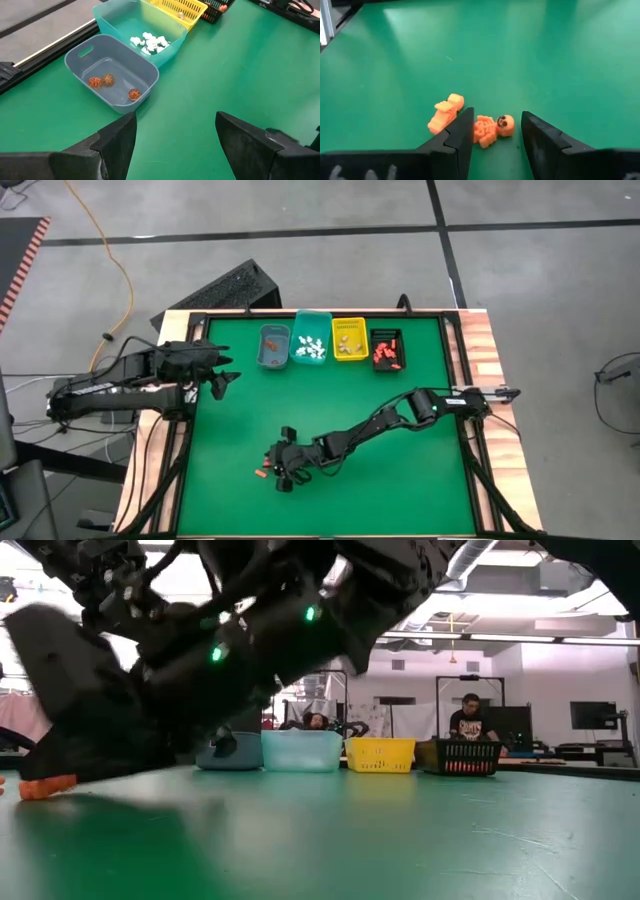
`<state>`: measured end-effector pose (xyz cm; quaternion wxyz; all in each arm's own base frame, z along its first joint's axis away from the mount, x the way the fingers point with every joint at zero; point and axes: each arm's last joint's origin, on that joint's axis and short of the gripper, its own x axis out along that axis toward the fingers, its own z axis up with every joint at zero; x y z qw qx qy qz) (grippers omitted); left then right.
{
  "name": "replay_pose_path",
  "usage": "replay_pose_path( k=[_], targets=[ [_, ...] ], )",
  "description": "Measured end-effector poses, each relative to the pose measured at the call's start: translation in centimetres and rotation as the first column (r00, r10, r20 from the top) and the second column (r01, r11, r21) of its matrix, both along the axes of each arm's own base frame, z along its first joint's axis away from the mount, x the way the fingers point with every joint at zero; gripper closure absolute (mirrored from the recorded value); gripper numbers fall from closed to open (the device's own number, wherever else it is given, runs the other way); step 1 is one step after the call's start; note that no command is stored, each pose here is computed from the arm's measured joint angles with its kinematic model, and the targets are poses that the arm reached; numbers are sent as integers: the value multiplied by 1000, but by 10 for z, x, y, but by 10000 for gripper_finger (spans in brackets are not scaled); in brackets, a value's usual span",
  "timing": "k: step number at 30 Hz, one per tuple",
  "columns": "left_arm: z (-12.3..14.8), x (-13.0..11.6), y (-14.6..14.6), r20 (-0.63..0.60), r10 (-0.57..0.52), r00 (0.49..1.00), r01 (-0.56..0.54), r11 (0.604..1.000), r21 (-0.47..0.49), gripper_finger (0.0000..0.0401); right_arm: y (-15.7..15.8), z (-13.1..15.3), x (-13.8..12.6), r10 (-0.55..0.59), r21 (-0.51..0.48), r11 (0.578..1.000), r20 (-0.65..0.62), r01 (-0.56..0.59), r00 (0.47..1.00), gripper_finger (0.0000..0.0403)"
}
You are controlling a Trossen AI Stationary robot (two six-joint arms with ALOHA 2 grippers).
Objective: Sort Halloween decoration
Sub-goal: Put the orange skeleton toy into the black bin
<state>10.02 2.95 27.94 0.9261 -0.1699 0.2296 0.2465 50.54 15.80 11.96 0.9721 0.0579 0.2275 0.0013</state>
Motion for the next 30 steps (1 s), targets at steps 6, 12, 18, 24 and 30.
replay_pose_path(
  k=[6,12,18,24,30],
  targets=[
    [0,0,0,-5,0,1000,0,1000,-1,140,1,-8,-1,-42,42,998,-28,43,999,239],
    [-1,-1,0,-10,0,1000,0,1000,-2,140,2,-10,-3,-50,60,997,-63,54,997,291],
    [-1,-1,0,-16,0,1000,0,1000,-4,140,2,-11,-4,-81,116,989,-74,89,994,361],
    [-2,-1,0,-23,-3,1000,3,1000,0,140,2,-11,-3,-111,178,976,-75,123,991,398],
    [-2,-1,0,-24,-3,1000,3,1000,0,140,2,-1,-2,-139,216,966,-28,142,990,401]
  ],
)
